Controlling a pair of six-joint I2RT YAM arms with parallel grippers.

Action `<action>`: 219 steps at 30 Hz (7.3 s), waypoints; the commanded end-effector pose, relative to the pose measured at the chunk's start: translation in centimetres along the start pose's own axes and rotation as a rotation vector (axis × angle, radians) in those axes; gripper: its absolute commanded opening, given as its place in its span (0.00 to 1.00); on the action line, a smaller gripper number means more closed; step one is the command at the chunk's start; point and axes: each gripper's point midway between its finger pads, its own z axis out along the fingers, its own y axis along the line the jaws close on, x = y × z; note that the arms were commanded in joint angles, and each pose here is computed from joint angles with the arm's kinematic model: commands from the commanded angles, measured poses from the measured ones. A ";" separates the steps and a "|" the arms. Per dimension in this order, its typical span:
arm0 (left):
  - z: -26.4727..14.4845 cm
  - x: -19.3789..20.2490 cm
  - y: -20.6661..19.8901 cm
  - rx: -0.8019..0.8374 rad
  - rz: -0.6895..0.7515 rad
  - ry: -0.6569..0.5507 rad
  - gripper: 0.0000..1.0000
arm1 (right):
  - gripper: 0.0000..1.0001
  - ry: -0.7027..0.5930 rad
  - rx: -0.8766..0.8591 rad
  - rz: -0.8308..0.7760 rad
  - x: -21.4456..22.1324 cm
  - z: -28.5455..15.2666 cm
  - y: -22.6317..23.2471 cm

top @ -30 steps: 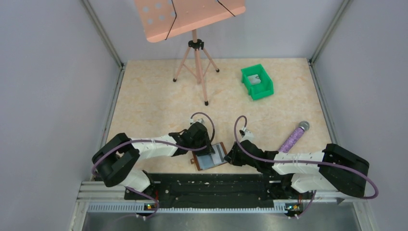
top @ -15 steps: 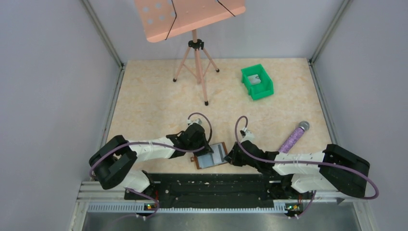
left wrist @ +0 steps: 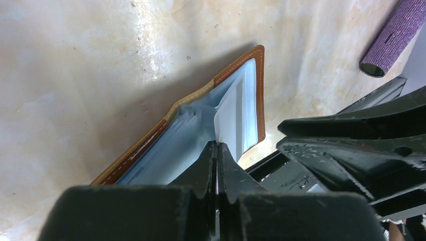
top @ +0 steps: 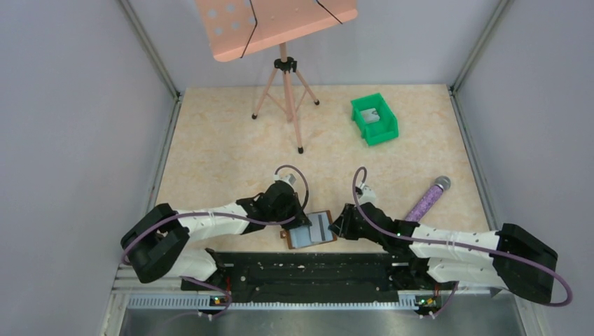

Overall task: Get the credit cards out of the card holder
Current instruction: Remove the credit card from the card holder, then place the credit card in the storage box.

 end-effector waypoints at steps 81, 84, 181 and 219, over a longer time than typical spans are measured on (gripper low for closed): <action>-11.9 -6.4 -4.1 -0.012 -0.564 -0.291 0.00 | 0.51 -0.703 -0.518 -1.454 -6.7 -5.7 11.5; -11.8 -5.9 -4.2 0.000 -0.617 -0.261 0.00 | 0.51 -0.709 -0.498 -1.490 -6.9 -5.6 11.6; -16.8 -0.3 -14.1 0.662 0.483 -0.004 0.00 | 0.65 -0.256 -0.533 -0.434 -10.6 -15.9 12.5; -14.2 -0.1 -12.7 0.601 0.397 0.124 0.28 | 0.00 0.174 -0.705 -0.328 -5.5 -12.4 16.0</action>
